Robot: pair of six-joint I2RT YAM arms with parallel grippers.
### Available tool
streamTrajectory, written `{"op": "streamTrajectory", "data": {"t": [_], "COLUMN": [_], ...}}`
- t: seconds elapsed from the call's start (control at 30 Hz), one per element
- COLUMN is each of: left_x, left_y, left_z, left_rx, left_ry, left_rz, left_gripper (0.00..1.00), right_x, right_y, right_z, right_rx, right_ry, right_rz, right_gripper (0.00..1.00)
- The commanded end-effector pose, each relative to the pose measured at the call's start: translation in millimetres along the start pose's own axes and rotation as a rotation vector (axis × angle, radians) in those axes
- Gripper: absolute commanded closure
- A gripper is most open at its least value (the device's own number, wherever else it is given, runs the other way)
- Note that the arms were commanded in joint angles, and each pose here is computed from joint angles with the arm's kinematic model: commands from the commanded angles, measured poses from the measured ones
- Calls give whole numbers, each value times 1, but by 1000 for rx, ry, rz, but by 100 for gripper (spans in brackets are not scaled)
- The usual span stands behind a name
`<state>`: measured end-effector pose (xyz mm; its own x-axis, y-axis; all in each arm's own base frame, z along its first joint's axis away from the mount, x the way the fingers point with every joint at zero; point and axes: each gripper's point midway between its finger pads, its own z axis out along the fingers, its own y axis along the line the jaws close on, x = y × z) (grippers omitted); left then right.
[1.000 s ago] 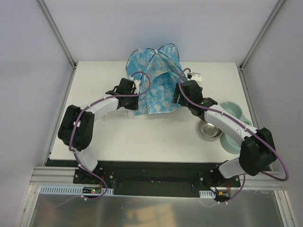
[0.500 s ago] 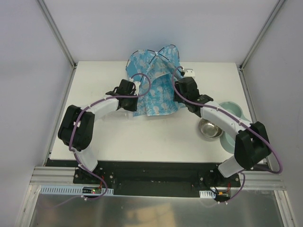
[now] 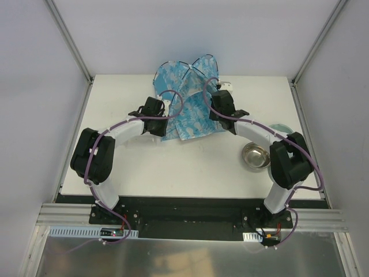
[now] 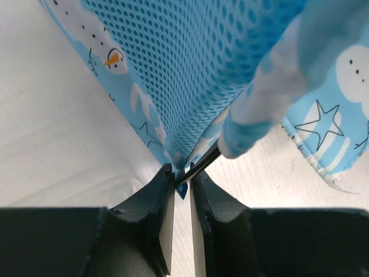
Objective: Set up the pet tent
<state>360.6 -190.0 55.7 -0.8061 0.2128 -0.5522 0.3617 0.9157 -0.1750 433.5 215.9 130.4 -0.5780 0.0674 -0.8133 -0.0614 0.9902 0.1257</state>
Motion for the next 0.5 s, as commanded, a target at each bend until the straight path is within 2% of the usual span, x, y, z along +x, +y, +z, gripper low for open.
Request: {"op": "streamTrajectory", "data": {"t": [0.0, 0.03, 0.17, 0.23, 0.33, 0.47], "left_x": [7, 6, 4, 5, 5, 2], "left_y": [-1, 0, -2, -1, -3, -2], "left_z": [-9, -9, -9, -9, -9, -10], "left_rx": [-14, -18, -12, -13, -7, -7], "left_ry": [40, 36, 34, 35, 32, 13], "left_rz": [-28, -27, -30, -29, -30, -25], "left_gripper": [82, 83, 89, 91, 93, 89], "right_x": [-18, -17, -17, -17, -6, 14], "right_y": [13, 13, -4, -13, -23, -19], "right_z": [7, 7, -14, -33, -56, -84], "right_rx": [-13, -5, 60, 92, 111, 18], "right_ry": [-48, -42, -18, 0, 37, 64], "right_rz": [106, 110, 137, 152, 196, 194], "right_gripper": [76, 72, 31, 20, 14, 13]}}
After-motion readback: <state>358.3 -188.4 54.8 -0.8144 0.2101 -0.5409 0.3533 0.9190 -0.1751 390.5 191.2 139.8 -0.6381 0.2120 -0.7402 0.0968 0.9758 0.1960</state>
